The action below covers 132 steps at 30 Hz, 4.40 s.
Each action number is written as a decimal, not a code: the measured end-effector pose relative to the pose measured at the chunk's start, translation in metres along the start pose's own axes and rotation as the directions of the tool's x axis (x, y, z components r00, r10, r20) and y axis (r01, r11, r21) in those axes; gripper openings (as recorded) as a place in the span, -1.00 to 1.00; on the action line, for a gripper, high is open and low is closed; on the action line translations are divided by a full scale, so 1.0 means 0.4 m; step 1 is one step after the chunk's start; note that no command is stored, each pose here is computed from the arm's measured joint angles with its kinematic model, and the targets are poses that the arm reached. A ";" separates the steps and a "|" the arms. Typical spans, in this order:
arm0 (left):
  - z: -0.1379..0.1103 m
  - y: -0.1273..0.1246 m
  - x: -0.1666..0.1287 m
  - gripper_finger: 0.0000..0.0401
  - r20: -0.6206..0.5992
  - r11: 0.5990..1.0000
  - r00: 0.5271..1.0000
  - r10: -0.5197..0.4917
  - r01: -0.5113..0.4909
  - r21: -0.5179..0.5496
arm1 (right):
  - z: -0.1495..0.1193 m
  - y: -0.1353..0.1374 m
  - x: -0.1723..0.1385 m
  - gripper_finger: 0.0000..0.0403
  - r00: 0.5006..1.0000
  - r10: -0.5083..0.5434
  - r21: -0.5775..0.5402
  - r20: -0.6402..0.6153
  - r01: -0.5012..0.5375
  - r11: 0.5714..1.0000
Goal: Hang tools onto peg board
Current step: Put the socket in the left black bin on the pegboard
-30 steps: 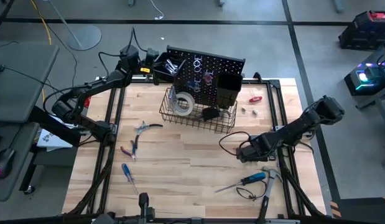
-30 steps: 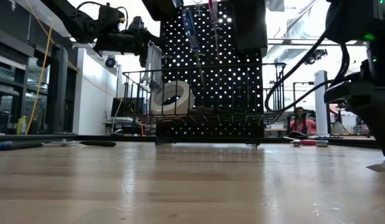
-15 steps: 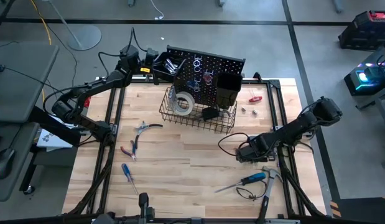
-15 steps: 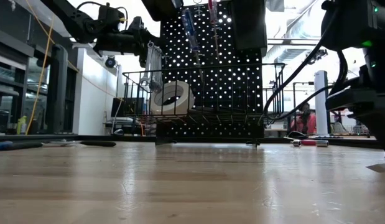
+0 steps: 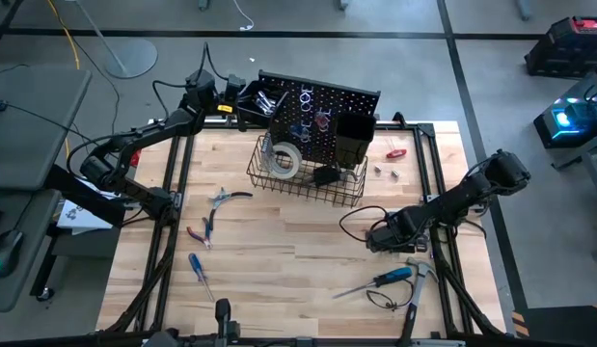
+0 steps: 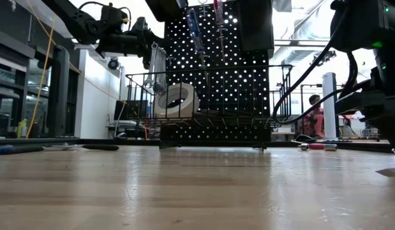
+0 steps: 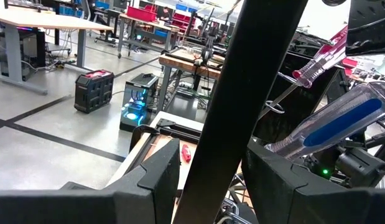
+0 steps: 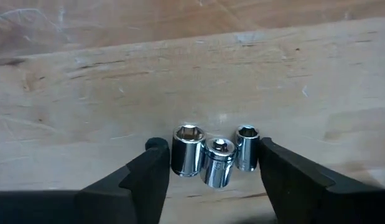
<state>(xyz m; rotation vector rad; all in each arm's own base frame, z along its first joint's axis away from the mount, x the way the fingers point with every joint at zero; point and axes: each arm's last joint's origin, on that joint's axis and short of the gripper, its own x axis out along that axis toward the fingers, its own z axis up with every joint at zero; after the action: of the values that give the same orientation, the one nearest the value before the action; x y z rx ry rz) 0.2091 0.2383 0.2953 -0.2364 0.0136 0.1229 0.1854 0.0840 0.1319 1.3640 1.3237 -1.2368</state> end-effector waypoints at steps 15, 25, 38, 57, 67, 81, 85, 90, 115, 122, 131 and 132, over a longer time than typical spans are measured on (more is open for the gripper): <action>0.000 0.000 0.000 -0.22 0.000 1.000 1.000 -0.001 0.001 0.000 | 0.003 -0.003 0.001 -0.39 1.000 -0.008 0.006 0.024 0.008 1.000; 0.000 0.000 0.000 -0.22 -0.001 1.000 1.000 -0.001 0.001 -0.001 | 0.010 -0.009 0.003 -0.54 0.997 -0.034 0.035 0.068 0.031 0.999; 0.000 0.000 0.000 -0.22 -0.001 1.000 1.000 -0.002 0.002 -0.026 | 0.007 -0.003 0.015 -0.77 0.997 -0.062 0.031 0.049 0.061 0.998; 0.000 -0.001 0.000 -0.22 0.000 1.000 1.000 -0.004 0.004 -0.024 | -0.007 0.009 -0.018 0.08 0.994 -0.091 0.204 0.061 0.077 0.976; 0.000 0.000 0.000 -0.22 -0.001 1.000 1.000 -0.005 0.005 -0.026 | 0.013 -0.003 -0.003 0.07 0.990 -0.099 0.290 0.097 0.067 0.955; 0.000 -0.002 0.001 -0.22 -0.001 0.999 1.000 -0.008 0.008 -0.054 | 0.056 -0.001 0.017 0.07 0.989 -0.046 0.324 0.139 -0.001 0.946; 0.000 -0.003 0.002 -0.22 -0.002 0.997 1.000 -0.010 0.009 -0.077 | 0.057 0.000 0.015 0.07 0.987 -0.028 0.295 0.155 -0.019 0.955; -0.001 -0.006 0.005 -0.22 -0.003 0.994 1.000 -0.016 0.015 -0.108 | 0.057 -0.002 0.011 0.07 0.990 -0.002 0.291 0.141 -0.040 0.956; -0.002 -0.010 0.008 -0.22 -0.006 0.987 1.000 -0.027 0.026 -0.157 | 0.019 0.003 0.015 -0.15 0.998 0.049 0.155 0.037 -0.054 0.986; -0.002 -0.010 0.008 -0.22 -0.007 0.987 1.000 -0.027 0.026 -0.158 | 0.022 0.002 0.015 -0.27 0.997 0.052 0.199 0.063 -0.064 0.978; -0.003 -0.010 0.008 -0.22 -0.008 0.987 1.000 -0.028 0.027 -0.159 | 0.029 -0.001 0.014 -0.30 0.994 0.044 0.163 0.101 -0.060 0.985; -0.003 -0.010 0.008 -0.22 -0.008 0.987 1.000 -0.028 0.026 -0.159 | 0.029 -0.001 0.014 -0.30 0.994 0.042 0.161 0.104 -0.058 0.985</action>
<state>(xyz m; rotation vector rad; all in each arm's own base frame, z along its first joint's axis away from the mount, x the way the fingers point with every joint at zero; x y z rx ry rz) 0.2129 0.2345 0.2951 -0.3965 0.0104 0.0956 0.1836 0.0734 0.1248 1.4207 1.1322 -1.3866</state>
